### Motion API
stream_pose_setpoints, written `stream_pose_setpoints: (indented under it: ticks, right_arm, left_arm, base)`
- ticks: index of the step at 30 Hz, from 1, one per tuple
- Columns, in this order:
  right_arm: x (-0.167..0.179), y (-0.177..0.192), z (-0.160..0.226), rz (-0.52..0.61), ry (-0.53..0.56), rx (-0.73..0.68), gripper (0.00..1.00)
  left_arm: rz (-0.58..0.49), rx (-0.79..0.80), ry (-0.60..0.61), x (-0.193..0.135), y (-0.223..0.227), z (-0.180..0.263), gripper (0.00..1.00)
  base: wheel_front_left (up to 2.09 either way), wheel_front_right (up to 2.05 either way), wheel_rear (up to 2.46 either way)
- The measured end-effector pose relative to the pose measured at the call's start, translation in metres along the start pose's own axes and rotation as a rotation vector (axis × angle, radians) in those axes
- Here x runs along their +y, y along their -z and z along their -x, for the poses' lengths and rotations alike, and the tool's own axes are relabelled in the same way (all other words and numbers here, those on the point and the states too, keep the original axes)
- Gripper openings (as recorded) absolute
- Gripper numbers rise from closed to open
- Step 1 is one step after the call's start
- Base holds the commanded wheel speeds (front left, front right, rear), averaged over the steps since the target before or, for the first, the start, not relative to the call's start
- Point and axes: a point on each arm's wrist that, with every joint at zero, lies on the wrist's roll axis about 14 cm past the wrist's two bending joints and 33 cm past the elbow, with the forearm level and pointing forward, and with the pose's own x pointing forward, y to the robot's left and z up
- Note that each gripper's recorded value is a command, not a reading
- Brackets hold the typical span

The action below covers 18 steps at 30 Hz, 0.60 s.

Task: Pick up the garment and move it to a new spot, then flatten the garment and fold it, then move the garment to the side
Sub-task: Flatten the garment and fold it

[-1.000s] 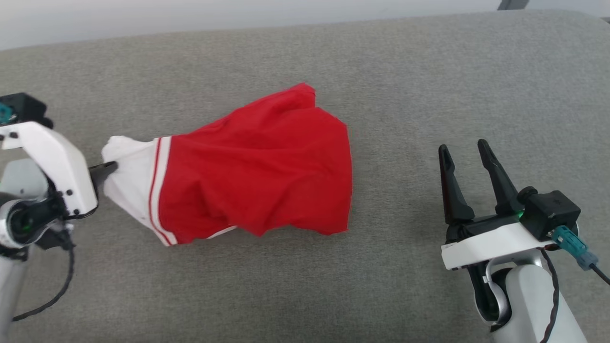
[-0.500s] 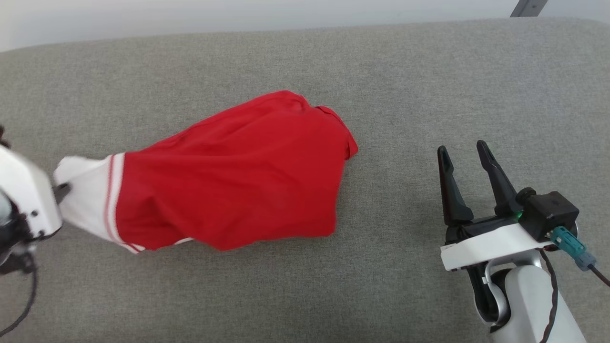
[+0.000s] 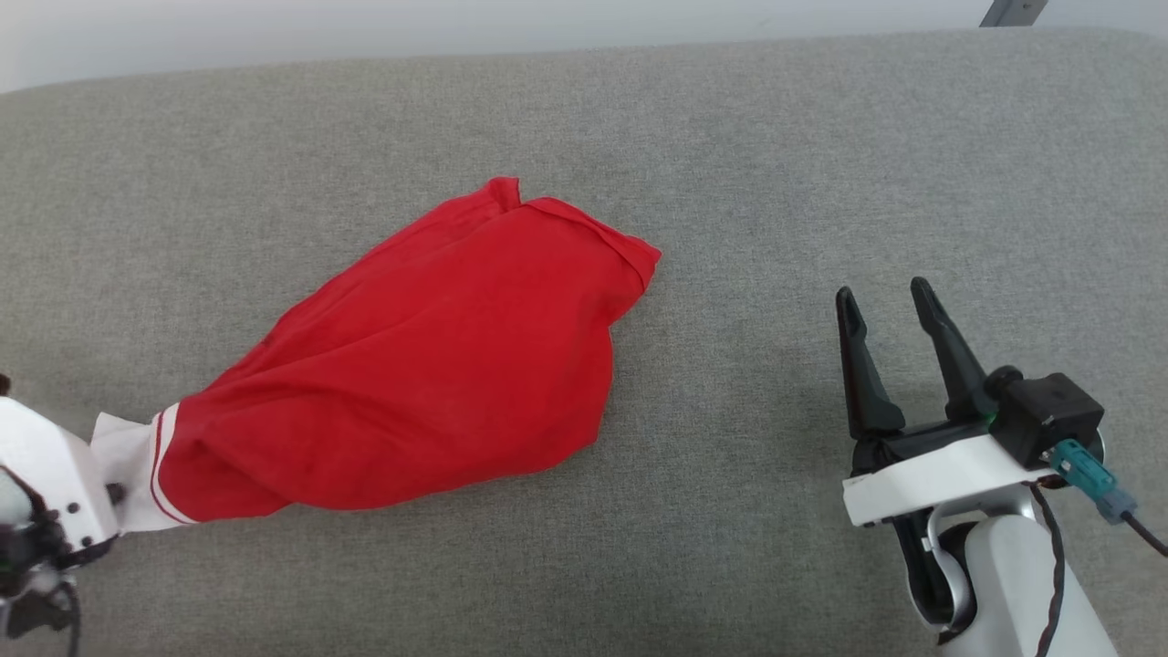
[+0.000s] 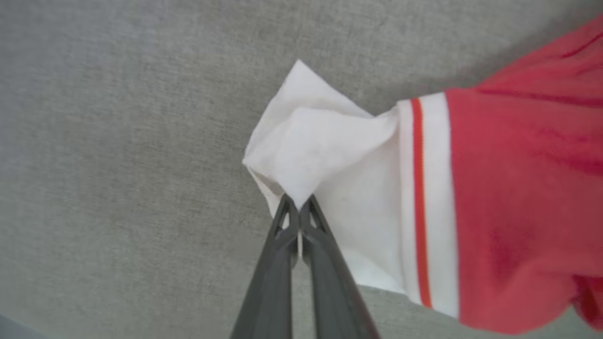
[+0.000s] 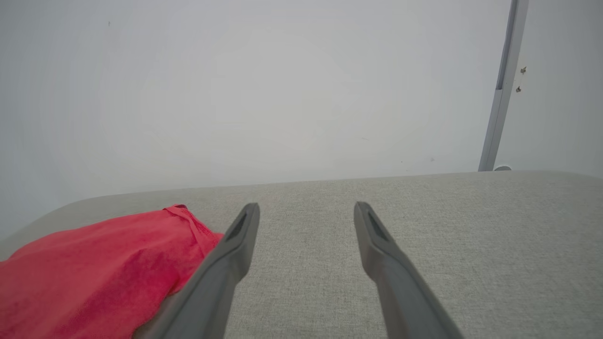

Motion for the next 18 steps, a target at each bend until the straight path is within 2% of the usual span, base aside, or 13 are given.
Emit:
stream_pose_setpoints:
  ticks: [3,4,6,7,18]
  right_arm:
    - [0.002,0.003,0.002,0.001,-0.003,0.009,1.0]
    - [0.002,0.003,0.003,0.0,-0.004,0.012,1.0]
    - [0.004,0.003,0.003,-0.001,-0.009,0.011,1.0]
    - [0.005,0.003,0.003,0.0,-0.012,0.011,1.0]
    - [0.032,0.004,0.006,-0.002,-0.084,0.034,1.0]
  left_arm:
    - [0.024,-0.012,0.036,-0.006,0.002,-0.002,0.0]
    - [0.024,-0.031,0.049,-0.008,0.0,-0.001,0.24]
    - [0.028,-0.081,0.073,-0.012,-0.007,0.002,0.84]
    - [0.028,-0.099,0.082,-0.013,-0.01,0.004,1.0]
    - [-0.007,-0.455,0.205,-0.031,-0.044,0.052,1.0]
  base:
    - [0.0,0.0,0.0]
    - [0.0,0.0,0.0]
    - [0.0,0.0,0.0]
    - [0.0,0.0,0.0]
    - [0.0,0.0,0.0]
